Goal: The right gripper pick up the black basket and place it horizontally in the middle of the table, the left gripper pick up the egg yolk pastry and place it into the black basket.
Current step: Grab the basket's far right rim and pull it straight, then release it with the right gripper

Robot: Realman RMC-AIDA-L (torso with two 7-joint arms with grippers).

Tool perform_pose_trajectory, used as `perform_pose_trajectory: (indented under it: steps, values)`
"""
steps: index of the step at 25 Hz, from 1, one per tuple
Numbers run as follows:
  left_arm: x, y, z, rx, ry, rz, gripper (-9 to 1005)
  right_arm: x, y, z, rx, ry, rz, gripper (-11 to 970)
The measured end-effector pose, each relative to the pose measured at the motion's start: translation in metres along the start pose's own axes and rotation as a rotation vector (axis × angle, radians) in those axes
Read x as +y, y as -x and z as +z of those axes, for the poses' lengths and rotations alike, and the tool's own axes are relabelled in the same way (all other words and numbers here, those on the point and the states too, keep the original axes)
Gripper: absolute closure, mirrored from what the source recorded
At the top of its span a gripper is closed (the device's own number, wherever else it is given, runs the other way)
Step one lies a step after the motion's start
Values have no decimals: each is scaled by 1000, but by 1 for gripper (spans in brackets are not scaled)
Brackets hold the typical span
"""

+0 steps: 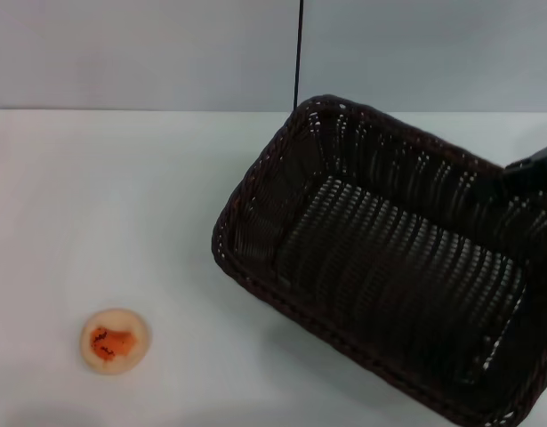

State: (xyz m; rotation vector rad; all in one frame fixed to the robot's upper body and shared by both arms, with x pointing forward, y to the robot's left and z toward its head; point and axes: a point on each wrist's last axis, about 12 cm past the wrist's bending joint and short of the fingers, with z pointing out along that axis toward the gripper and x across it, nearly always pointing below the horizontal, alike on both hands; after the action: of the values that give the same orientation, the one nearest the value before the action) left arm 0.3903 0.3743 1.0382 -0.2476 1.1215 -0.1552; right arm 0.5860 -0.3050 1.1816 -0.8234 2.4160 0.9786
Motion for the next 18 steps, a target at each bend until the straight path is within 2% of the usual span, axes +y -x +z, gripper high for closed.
perform_pose_trajectory:
  steps: [5,12,18]
  values:
    - [0,0,0,-2,1,0,272,-1,0,-13,-83,29,-8,755]
    - [0,0,0,-3,2,1,273,5,10,-35,-202,89,-84,756]
    - [0,0,-1,0,0,1,273,12,27,-37,-183,96,-249,753]
